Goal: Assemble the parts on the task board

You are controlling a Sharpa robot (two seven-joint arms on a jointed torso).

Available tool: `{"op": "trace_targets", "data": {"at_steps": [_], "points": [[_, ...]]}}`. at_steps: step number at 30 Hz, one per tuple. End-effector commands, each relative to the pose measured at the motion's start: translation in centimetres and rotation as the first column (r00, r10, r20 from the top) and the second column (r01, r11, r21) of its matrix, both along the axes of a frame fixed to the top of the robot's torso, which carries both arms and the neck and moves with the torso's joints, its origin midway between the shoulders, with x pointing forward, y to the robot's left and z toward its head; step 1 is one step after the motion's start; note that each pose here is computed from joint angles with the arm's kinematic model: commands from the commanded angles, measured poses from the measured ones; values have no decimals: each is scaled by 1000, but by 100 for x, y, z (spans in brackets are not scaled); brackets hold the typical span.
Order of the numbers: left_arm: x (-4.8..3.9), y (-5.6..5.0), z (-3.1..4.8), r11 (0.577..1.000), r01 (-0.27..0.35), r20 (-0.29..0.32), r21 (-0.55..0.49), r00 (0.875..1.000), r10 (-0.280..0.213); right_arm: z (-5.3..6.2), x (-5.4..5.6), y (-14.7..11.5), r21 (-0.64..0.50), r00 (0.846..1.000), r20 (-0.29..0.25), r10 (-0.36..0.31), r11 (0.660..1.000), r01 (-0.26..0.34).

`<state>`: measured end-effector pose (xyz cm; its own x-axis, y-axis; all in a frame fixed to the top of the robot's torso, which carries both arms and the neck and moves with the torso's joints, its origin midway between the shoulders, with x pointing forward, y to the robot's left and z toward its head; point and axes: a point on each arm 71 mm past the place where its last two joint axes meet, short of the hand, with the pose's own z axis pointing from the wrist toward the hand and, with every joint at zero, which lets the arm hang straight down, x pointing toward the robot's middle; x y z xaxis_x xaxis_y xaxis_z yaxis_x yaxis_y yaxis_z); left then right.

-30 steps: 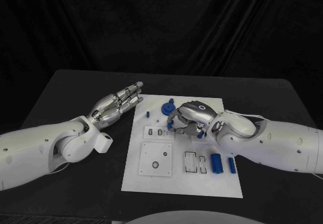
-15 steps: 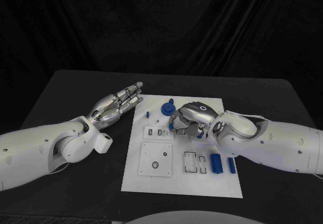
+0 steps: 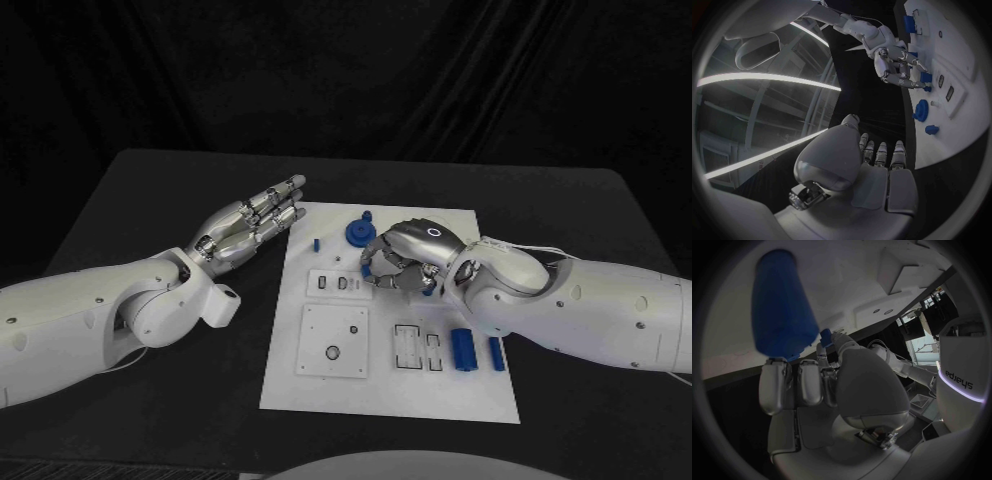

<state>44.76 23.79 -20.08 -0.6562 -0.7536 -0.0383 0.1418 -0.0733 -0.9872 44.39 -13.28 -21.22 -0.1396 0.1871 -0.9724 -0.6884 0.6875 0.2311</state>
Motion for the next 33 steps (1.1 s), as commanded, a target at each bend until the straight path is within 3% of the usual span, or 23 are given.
{"op": "trace_targets", "data": {"at_steps": [1, 33], "points": [[-9, -12, 1, 1000, 17, 5, -9, 1000, -16, -87, -5, -20, -40, 999, -40, -14, 999, 13], [-3, -13, -9, 1000, 18, -1, -6, 1000, -18, -125, -7, -17, -64, 998, -64, -9, 998, 5]]}}
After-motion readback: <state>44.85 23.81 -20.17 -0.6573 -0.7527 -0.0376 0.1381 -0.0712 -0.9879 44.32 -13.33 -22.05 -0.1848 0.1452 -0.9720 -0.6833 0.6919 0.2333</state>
